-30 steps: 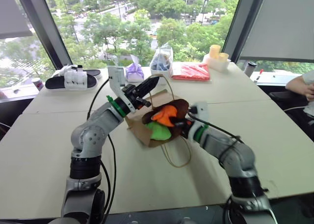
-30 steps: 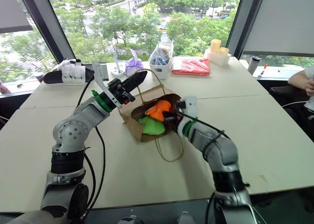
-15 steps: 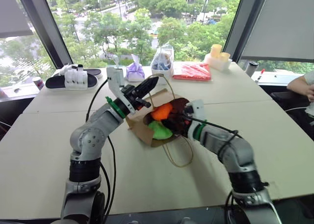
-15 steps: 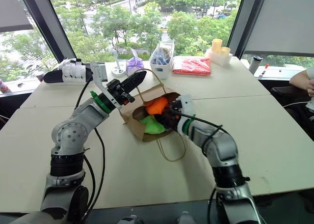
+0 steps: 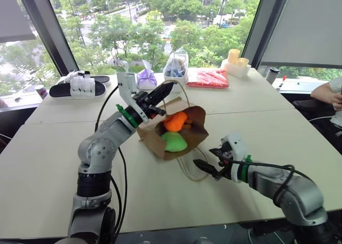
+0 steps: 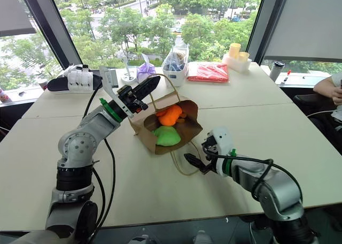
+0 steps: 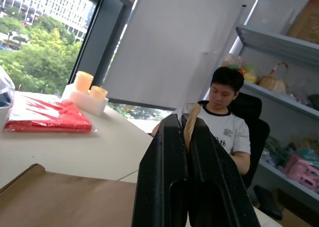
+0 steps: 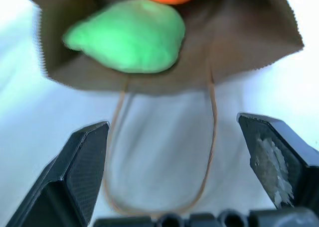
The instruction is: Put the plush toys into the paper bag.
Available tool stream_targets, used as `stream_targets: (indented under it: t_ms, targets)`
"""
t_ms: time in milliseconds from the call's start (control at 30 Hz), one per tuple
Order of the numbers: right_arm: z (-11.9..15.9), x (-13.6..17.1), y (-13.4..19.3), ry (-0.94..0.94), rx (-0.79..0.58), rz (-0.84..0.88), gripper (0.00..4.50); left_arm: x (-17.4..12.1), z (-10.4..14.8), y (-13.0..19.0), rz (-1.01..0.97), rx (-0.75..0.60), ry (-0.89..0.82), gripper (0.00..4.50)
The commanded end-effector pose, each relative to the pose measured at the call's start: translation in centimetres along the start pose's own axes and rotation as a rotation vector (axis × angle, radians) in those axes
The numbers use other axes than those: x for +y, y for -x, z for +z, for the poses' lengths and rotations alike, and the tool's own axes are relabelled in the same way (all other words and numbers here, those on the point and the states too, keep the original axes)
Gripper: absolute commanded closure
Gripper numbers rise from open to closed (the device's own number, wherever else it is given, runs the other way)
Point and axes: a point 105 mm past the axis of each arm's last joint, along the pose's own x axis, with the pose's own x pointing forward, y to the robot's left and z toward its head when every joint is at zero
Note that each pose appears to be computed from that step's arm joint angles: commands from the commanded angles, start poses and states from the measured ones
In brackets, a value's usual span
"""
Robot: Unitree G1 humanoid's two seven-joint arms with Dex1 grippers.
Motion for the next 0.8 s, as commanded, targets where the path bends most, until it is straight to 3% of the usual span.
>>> stream_targets:
  t_ms: [33, 100, 333, 467, 567, 667, 800]
  targets:
    - [0.3, -0.3, -1.1, 0.055, -0.027, -0.014, 0.29, -1.2, 1.5, -0.4, -0.038, -0.039, -0.037, 4.50]
    - [0.2, -0.3, -1.6, 0.059, -0.032, -0.010, 0.90, -1.2, 1.6, -0.4, -0.036, -0.041, -0.040, 4.50]
    - [2.0, 0.1, -2.1, 0.023, -0.097, 0.027, 4.48, -1.3, 1.8, -0.4, -0.028, -0.046, -0.045, 4.50]
    - [4.2, 0.7, -0.5, -0.003, -0.144, 0.089, 4.48, -1.0, 2.0, -0.4, -0.024, -0.046, -0.046, 4.50]
    - [9.7, 0.8, 1.8, -0.115, -0.347, 0.142, 4.48, -0.7, 2.7, -0.5, -0.016, -0.062, -0.060, 4.50]
    - [15.6, -0.1, 5.0, -0.129, -0.529, 0.159, 4.48, -0.2, 5.4, -1.1, 0.014, -0.130, -0.081, 4.50]
    - [17.9, -0.6, 6.4, -0.134, -0.558, 0.172, 4.48, 0.1, 6.7, -1.5, 0.035, -0.140, -0.112, 4.50]
